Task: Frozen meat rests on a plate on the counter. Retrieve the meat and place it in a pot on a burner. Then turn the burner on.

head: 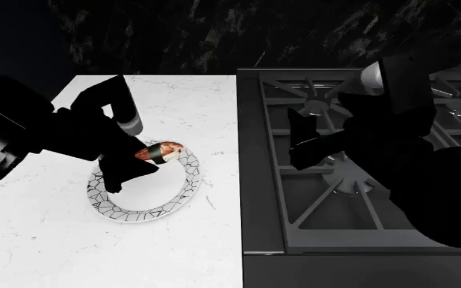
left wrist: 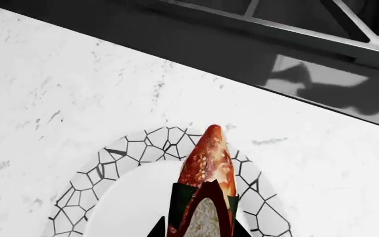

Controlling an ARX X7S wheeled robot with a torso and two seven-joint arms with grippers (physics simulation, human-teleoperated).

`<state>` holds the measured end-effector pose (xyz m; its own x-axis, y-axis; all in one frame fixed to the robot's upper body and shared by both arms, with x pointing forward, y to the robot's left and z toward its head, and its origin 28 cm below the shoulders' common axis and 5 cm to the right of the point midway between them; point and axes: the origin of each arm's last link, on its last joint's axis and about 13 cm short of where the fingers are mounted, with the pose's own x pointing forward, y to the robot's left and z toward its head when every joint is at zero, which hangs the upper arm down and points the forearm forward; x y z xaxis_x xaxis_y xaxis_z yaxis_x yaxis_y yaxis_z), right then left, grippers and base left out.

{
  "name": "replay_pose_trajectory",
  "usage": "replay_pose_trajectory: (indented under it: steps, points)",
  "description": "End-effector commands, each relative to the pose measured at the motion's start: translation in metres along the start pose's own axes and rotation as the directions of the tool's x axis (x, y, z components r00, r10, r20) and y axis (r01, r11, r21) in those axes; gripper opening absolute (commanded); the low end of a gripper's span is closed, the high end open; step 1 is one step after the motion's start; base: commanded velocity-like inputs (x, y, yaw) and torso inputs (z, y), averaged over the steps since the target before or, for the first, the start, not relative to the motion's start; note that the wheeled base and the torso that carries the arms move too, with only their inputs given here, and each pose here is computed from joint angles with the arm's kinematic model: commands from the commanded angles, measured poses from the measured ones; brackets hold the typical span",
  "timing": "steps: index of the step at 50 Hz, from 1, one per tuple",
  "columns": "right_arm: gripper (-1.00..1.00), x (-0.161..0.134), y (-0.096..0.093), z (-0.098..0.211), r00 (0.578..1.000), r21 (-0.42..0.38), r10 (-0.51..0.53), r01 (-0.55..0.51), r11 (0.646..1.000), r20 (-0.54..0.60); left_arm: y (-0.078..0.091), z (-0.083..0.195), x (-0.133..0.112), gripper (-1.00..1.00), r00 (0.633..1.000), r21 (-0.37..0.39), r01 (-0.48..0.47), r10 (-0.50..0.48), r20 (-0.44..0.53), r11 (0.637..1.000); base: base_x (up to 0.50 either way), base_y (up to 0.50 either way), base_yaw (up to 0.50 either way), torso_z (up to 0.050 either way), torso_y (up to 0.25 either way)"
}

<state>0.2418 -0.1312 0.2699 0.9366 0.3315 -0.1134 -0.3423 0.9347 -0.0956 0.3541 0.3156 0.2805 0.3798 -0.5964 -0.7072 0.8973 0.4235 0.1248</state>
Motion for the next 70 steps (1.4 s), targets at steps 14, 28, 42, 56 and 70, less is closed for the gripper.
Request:
replay_pose_trajectory:
  steps: [14, 28, 42, 56, 70]
  points:
    - [1.00, -0.008, 0.001, 0.001, 0.999, -0.048, -0.018, 0.019, 0.999, 0.035, -0.067, -0.013, -0.006, -1.00, 0.966, 0.061, -0.198, 0.184, 0.182, 0.978, 0.00, 0.00, 0.00, 0.000, 0.000]
    - [1.00, -0.014, 0.002, 0.005, 0.999, -0.091, -0.012, 0.016, 0.996, 0.039, -0.098, -0.013, -0.001, -1.00, 0.913, -0.042, -0.345, 0.346, 0.218, 0.938, 0.00, 0.00, 0.00, 0.000, 0.000]
    - [1.00, -0.021, 0.006, 0.013, 0.999, -0.146, -0.010, 0.018, 0.989, 0.053, -0.112, 0.000, -0.003, -1.00, 0.844, -0.141, -0.432, 0.455, 0.285, 0.891, 0.00, 0.00, 0.00, 0.000, 0.000]
    - [1.00, -0.030, 0.005, 0.027, 0.996, -0.149, -0.011, 0.024, 0.988, 0.086, -0.114, 0.011, -0.013, -1.00, 0.792, -0.205, -0.464, 0.508, 0.338, 0.862, 0.00, 0.00, 0.00, 0.000, 0.001]
    - [1.00, -0.034, 0.005, 0.031, 0.995, -0.138, -0.019, 0.032, 0.990, 0.099, -0.120, 0.016, -0.016, -1.00, 0.779, -0.214, -0.460, 0.507, 0.368, 0.862, 0.00, -0.12, 0.00, 0.000, 0.000]
